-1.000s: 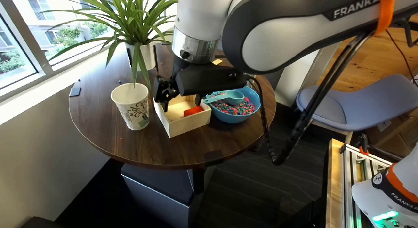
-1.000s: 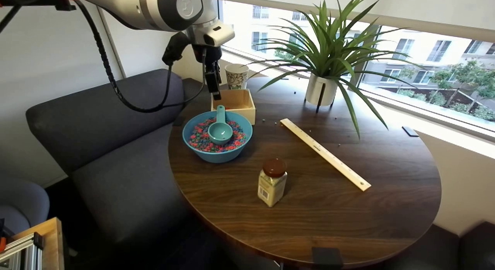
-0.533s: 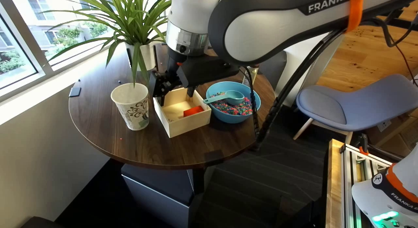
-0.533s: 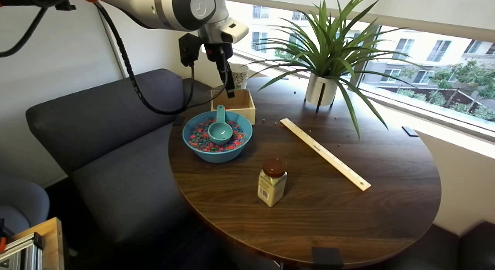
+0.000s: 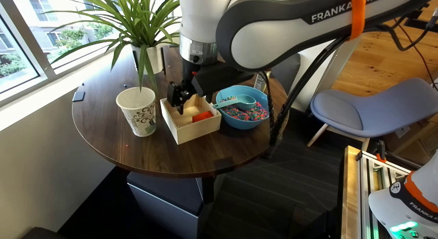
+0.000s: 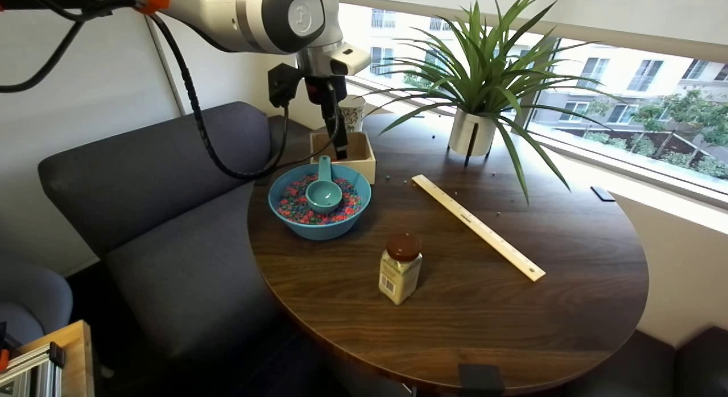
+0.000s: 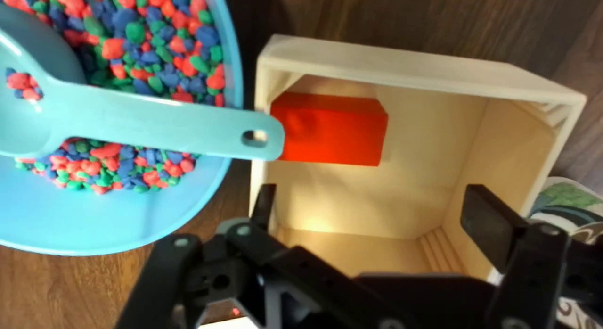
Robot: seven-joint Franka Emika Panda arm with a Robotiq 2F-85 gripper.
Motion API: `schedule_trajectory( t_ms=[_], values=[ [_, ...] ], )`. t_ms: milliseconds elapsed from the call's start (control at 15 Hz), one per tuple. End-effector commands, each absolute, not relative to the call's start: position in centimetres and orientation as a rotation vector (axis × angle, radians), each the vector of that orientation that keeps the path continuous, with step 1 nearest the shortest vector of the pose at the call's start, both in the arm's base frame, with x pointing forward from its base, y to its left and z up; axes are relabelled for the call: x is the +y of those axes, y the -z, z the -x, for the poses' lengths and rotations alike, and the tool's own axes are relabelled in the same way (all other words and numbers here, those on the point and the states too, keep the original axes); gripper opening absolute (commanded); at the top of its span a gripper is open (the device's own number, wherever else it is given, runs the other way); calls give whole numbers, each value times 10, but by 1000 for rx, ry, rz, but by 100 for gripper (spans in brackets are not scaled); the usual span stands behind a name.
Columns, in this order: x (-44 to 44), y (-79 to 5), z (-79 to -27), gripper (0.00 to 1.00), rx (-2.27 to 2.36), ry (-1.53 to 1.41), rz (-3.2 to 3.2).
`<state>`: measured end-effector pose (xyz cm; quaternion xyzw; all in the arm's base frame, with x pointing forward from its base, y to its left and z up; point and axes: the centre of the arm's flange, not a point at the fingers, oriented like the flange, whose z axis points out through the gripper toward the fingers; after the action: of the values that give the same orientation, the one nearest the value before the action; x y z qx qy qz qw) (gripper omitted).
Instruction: Put the orange block on the table
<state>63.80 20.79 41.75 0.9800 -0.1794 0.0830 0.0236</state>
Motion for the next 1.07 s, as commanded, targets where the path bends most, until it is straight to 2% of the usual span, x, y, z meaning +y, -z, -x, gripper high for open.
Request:
schedule_trajectory(
  t_ms=[0,1000],
  values=[
    [226,-411,-629,100,-610,-231,-2999],
    [245,-381,-615,100,-675,-94,-2989]
  ],
)
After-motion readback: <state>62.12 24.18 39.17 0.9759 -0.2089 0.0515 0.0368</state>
